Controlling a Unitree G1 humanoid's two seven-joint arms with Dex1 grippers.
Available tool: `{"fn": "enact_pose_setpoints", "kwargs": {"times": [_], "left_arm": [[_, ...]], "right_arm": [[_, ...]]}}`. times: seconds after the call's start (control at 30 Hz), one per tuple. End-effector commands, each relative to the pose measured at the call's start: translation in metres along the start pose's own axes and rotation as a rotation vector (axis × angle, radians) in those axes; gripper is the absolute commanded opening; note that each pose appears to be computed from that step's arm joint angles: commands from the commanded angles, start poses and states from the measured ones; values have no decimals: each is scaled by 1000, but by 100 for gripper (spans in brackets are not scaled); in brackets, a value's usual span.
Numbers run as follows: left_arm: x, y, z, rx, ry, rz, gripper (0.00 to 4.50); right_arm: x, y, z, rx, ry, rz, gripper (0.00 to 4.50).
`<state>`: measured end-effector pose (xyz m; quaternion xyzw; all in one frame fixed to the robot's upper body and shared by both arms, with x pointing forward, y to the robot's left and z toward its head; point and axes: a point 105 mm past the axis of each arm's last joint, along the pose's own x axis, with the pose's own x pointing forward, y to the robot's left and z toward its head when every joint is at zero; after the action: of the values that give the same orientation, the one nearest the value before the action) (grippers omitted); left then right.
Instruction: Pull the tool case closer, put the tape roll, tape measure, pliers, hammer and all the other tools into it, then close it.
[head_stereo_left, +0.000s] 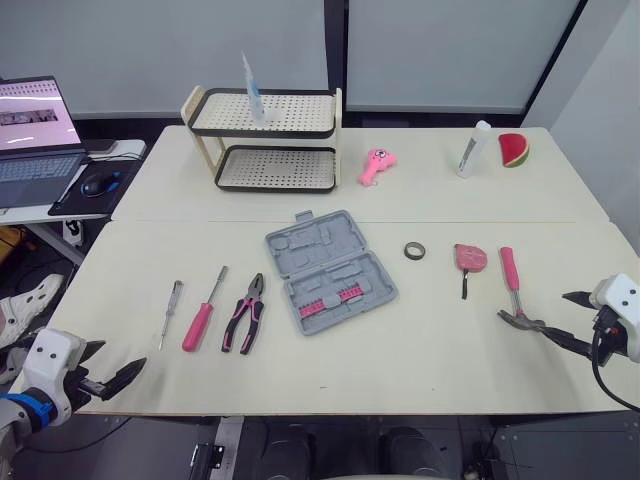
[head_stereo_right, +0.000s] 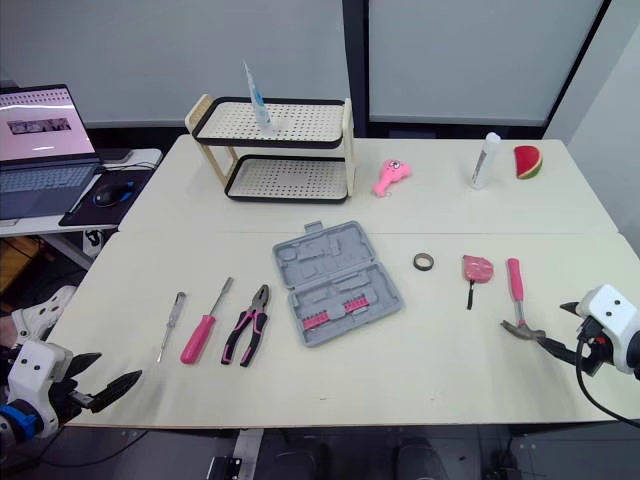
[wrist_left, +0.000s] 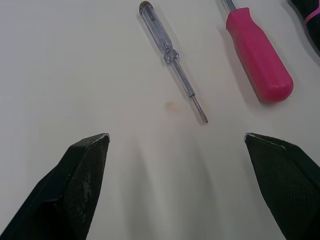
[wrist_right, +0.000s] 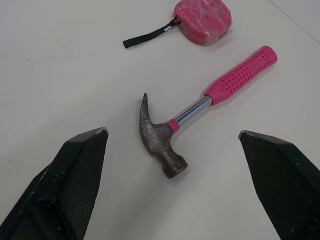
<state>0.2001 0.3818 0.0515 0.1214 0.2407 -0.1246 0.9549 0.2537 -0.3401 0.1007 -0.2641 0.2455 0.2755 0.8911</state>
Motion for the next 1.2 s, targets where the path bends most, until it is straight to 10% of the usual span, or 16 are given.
{"fn": "enact_pose_setpoints", "kwargs": {"times": [0.03,0.33,0.4,0.53,0.9,1.2], "left_arm": [[-8,7,11,27,-40,35,450],[16,-28,57,26,-167,-59,450],[26,-44,78,52,-217,-107,450],[44,-77,106,100,-258,-218,358],[109,-119,130,243,-169,-375,6],[149,-134,137,291,-102,-385,0]], "right_arm": [[-4,-8,11,-59,-26,-40,447],[17,-7,81,-141,-197,-37,447],[23,-2,102,-172,-236,-6,390],[39,16,135,-232,-255,84,257],[120,55,178,-378,-178,237,68],[180,51,200,-414,-127,183,2]]}}
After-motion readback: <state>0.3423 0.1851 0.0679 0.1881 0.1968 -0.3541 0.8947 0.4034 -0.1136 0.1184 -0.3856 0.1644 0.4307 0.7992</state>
